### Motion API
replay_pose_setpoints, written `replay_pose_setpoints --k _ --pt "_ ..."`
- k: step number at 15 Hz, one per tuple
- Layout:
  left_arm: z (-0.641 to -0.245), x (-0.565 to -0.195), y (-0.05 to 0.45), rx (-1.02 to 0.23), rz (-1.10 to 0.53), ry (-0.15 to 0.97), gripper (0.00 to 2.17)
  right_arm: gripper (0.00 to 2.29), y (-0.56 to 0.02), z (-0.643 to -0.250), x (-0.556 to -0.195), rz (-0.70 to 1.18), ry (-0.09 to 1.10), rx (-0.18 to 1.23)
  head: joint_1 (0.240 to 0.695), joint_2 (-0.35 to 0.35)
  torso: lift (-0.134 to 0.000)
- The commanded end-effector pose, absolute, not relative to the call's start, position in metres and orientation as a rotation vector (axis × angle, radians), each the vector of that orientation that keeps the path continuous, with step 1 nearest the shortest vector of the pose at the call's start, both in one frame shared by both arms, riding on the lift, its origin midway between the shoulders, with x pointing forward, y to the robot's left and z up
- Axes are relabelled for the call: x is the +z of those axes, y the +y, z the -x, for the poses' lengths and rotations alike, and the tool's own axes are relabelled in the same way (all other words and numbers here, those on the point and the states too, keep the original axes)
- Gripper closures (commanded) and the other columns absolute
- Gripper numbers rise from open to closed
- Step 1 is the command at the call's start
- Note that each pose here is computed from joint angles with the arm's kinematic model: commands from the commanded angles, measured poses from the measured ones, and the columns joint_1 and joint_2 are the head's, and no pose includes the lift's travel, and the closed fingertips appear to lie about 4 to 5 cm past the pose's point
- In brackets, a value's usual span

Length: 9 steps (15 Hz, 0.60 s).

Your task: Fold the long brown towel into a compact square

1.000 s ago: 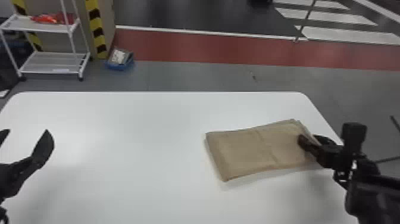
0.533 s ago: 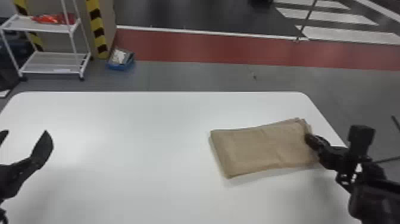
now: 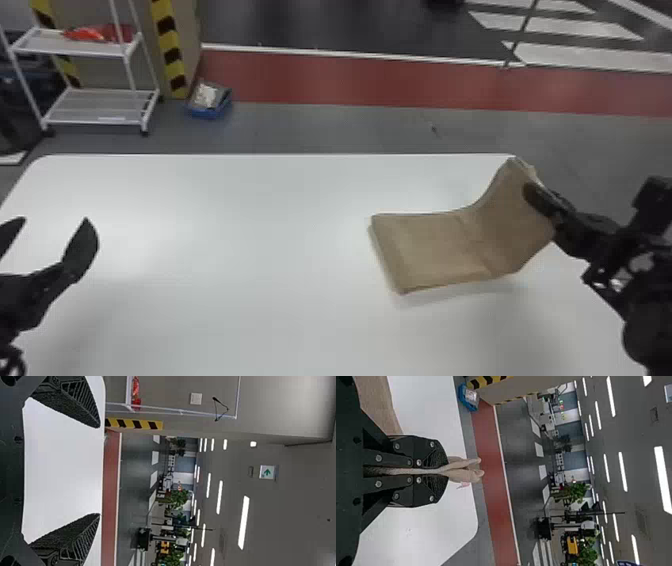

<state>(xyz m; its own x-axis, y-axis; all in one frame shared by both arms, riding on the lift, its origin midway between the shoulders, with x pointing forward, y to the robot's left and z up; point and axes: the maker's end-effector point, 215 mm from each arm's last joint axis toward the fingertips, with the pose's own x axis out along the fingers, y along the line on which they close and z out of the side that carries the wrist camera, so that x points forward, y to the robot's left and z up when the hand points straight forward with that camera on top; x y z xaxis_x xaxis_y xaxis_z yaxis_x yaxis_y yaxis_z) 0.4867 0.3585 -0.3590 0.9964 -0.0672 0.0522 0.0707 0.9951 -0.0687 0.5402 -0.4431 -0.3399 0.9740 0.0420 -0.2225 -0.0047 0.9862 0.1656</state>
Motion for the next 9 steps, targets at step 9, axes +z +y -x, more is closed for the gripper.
replay_pose_setpoints --k 9 --pt "-0.481 -0.363 0.368 -0.053 0.073 -0.043 0.09 1.68 -0.261 -0.506 -0.355 -0.036 0.386 0.267 0.695 0.093 -0.125"
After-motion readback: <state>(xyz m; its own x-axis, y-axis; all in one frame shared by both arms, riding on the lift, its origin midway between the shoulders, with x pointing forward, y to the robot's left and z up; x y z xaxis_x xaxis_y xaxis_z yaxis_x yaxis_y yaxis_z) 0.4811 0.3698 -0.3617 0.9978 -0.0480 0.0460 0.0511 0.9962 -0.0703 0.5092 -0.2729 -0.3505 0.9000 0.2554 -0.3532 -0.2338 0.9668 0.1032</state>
